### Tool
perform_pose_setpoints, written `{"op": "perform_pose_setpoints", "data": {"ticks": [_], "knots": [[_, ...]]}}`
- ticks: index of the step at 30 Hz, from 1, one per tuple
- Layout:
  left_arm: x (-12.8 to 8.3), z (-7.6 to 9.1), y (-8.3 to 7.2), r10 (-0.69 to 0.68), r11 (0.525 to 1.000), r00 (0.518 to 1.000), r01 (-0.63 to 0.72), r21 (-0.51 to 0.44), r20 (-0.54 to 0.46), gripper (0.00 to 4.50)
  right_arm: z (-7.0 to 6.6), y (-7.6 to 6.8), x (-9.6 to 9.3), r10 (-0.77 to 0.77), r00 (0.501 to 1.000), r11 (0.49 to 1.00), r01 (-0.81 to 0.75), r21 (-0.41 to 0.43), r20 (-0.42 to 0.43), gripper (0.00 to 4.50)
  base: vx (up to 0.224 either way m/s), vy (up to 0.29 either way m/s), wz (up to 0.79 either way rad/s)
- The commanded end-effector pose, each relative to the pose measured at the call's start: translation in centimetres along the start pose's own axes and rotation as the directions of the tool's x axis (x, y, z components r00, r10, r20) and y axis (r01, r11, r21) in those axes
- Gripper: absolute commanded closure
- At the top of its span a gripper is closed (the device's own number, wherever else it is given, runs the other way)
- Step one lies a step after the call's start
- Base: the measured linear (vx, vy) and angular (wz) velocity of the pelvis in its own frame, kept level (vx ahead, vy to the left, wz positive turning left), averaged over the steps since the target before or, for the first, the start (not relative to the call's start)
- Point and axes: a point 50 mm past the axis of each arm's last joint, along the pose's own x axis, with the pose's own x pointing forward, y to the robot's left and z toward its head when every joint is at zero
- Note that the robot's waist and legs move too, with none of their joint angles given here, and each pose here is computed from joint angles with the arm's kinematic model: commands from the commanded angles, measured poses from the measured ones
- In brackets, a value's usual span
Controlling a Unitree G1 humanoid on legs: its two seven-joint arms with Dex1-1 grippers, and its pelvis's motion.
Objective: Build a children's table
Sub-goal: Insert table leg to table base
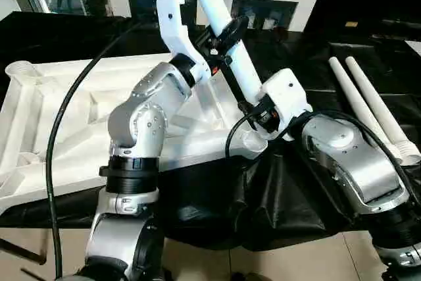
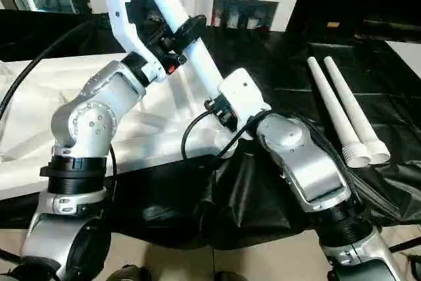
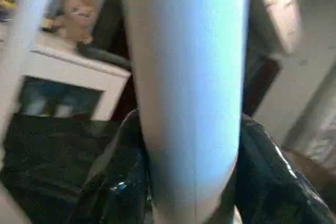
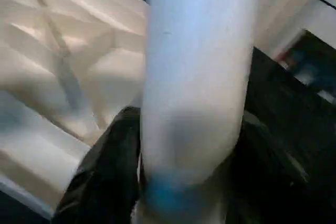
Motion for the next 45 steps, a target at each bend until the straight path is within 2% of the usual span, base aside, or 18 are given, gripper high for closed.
{"op": "perform_pose_setpoints", "data": {"ticks": [1,6,10,14,16,17,18,19,20,21,22,23,29,37,40,41,42,45], "knots": [[0.1,-0.1,0.3,0.006,1.000,1.000,-0.006,-0.014,-0.021,2.69,1.4,-0.1,-0.4,0.030,0.997,0.999,-0.032,0.022,0.076,1.77,0.000,0.000,0.00],[0.1,0.2,0.8,-0.004,1.000,0.999,0.003,-0.019,-0.034,2.78,2.2,-0.5,-1.5,0.121,0.980,0.973,-0.149,0.176,0.158,1.33,0.000,0.000,0.00],[0.2,0.5,1.0,-0.047,0.998,0.997,0.044,-0.039,-0.066,2.78,3.2,-1.5,-3.2,0.222,0.937,0.902,-0.303,0.308,0.270,1.01,0.000,0.000,0.00],[0.3,0.7,0.8,-0.157,0.979,0.981,0.140,-0.146,-0.115,2.78,3.5,-3.3,-5.3,0.298,0.889,0.802,-0.431,0.414,0.349,0.70,0.000,0.000,0.00],[0.4,1.0,0.5,-0.207,0.963,0.972,0.181,-0.201,-0.114,2.78,3.2,-4.3,-5.7,0.287,0.893,0.779,-0.428,0.458,0.346,0.47,0.000,0.000,0.00],[0.4,1.3,0.0,-0.279,0.932,0.954,0.242,-0.269,-0.107,2.78,2.7,-5.6,-6.0,0.260,0.904,0.742,-0.412,0.529,0.339,0.31,0.000,0.000,0.00],[0.4,1.5,-0.2,-0.314,0.917,0.944,0.274,-0.292,-0.103,2.78,2.5,-6.2,-6.2,0.250,0.902,0.708,-0.418,0.569,0.351,0.27,0.000,0.000,0.00],[0.4,1.5,-0.2,-0.314,0.917,0.944,0.274,-0.292,-0.103,2.78,2.5,-6.2,-6.2,0.250,0.902,0.708,-0.418,0.569,0.351,0.27,0.000,0.000,0.00],[0.4,1.6,-0.4,-0.340,0.905,0.935,0.296,-0.307,-0.101,2.78,2.4,-6.6,-6.4,0.247,0.897,0.677,-0.430,0.598,0.366,0.10,0.000,0.000,0.00],[0.4,1.8,-0.9,-0.402,0.868,0.911,0.347,-0.354,-0.093,2.78,2.3,-7.0,-6.9,0.263,0.878,0.610,-0.473,0.636,0.401,0.10,0.000,0.000,0.00],[0.4,1.9,-0.9,-0.406,0.866,0.909,0.350,-0.356,-0.093,2.78,2.3,-7.0,-6.9,0.264,0.876,0.606,-0.476,0.637,0.404,0.10,0.000,0.000,0.00],[0.5,2.0,-1.2,-0.452,0.832,0.888,0.384,-0.400,-0.089,2.78,2.2,-6.9,-7.3,0.299,0.862,0.560,-0.506,0.656,0.410,0.02,0.000,0.000,0.00],[0.8,2.2,-1.9,-0.501,0.783,0.861,0.408,-0.469,-0.087,2.78,1.6,-6.4,-7.3,0.375,0.856,0.503,-0.511,0.697,0.356,0.02,0.000,0.000,0.00],[0.7,2.2,-2.5,-0.538,0.751,0.839,0.434,-0.498,-0.080,2.78,1.6,-5.3,-7.1,0.440,0.838,0.480,-0.523,0.705,0.322,0.02,0.000,0.000,0.00],[0.6,2.0,-2.7,-0.556,0.753,0.825,0.448,-0.483,-0.102,2.78,1.4,-4.7,-7.1,0.491,0.830,0.501,-0.518,0.693,0.265,0.02,0.000,0.000,0.00],[0.5,1.8,-3.0,-0.571,0.759,0.811,0.462,-0.459,-0.127,2.78,0.7,-4.0,-7.0,0.533,0.829,0.549,-0.491,0.676,0.170,0.02,0.000,0.000,0.00],[0.5,1.7,-3.0,-0.576,0.760,0.807,0.467,-0.452,-0.134,2.78,0.5,-3.9,-7.0,0.544,0.828,0.565,-0.484,0.668,0.140,0.02,0.000,0.000,0.00],[0.3,1.6,-3.5,-0.606,0.750,0.781,0.497,-0.435,-0.151,2.78,0.4,-3.5,-7.0,0.571,0.813,0.576,-0.496,0.650,0.114,0.02,0.000,0.000,0.00]]}}
